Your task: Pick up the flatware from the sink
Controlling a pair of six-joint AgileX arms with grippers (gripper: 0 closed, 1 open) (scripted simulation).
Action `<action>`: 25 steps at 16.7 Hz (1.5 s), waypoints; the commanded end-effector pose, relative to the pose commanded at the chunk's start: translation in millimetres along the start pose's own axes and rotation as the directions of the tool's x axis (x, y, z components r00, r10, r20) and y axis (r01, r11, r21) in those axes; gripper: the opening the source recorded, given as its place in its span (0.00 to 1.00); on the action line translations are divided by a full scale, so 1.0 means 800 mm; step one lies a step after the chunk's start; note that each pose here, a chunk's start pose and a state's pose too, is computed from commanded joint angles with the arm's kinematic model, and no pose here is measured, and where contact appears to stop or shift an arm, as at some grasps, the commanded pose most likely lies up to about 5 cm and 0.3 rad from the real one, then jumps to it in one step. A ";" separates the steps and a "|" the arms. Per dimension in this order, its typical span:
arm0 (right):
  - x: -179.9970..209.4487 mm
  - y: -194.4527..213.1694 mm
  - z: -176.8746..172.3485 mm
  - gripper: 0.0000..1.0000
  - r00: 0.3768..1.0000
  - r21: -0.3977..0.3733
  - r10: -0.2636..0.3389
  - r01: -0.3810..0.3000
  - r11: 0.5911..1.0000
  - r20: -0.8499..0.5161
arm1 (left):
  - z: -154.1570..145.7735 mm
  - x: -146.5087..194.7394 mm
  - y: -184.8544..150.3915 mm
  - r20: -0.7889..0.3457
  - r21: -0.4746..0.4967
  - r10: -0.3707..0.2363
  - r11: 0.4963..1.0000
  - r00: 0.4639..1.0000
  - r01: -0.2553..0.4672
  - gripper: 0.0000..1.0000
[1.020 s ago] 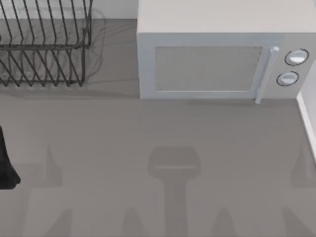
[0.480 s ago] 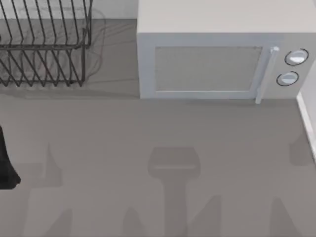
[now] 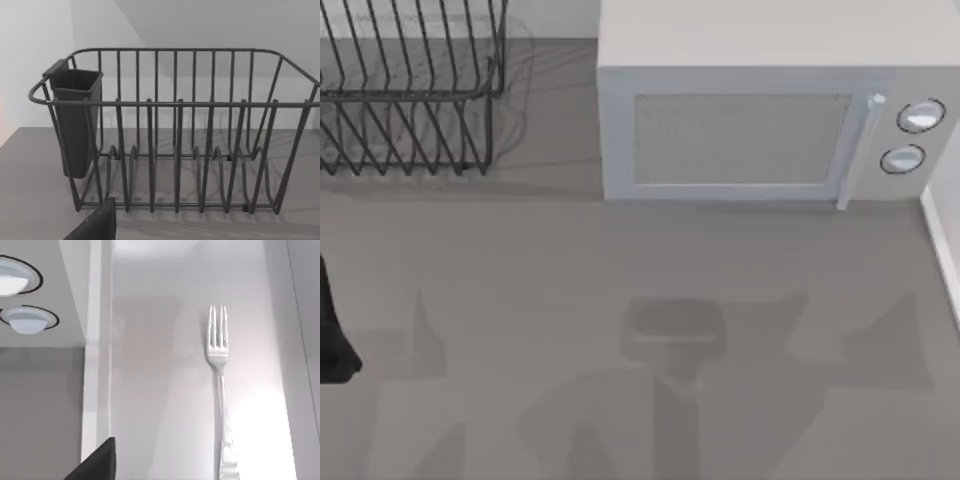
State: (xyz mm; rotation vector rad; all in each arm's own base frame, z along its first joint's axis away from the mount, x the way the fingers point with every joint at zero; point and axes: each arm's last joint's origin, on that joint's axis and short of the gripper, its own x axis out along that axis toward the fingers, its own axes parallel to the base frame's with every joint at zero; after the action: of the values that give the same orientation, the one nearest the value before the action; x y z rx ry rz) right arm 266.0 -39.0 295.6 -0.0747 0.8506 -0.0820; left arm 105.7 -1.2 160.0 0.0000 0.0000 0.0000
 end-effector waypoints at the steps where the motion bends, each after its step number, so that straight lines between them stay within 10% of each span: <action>1: 0.019 -0.007 0.018 1.00 0.998 -0.002 0.003 -0.003 1.000 -0.068 | 0.000 0.000 0.000 0.000 0.000 0.000 1.000 1.000 0.000 1.00; 13: 0.272 -0.077 0.067 1.00 0.776 0.033 0.088 -0.087 0.996 -0.625 | 0.000 0.000 0.000 0.000 0.000 0.000 1.000 1.000 0.000 1.00; 25: 0.320 -0.077 0.042 1.00 0.744 0.038 0.100 -0.099 0.994 -0.661 | 0.000 0.000 0.000 0.000 0.000 0.000 1.000 1.000 0.000 1.00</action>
State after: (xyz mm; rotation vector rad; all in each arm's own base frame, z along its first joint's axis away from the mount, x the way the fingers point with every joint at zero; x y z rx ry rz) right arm 456.7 -124.9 132.4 0.0055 1.5753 -0.0039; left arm 105.7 -1.2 160.0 0.0000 0.0000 0.0000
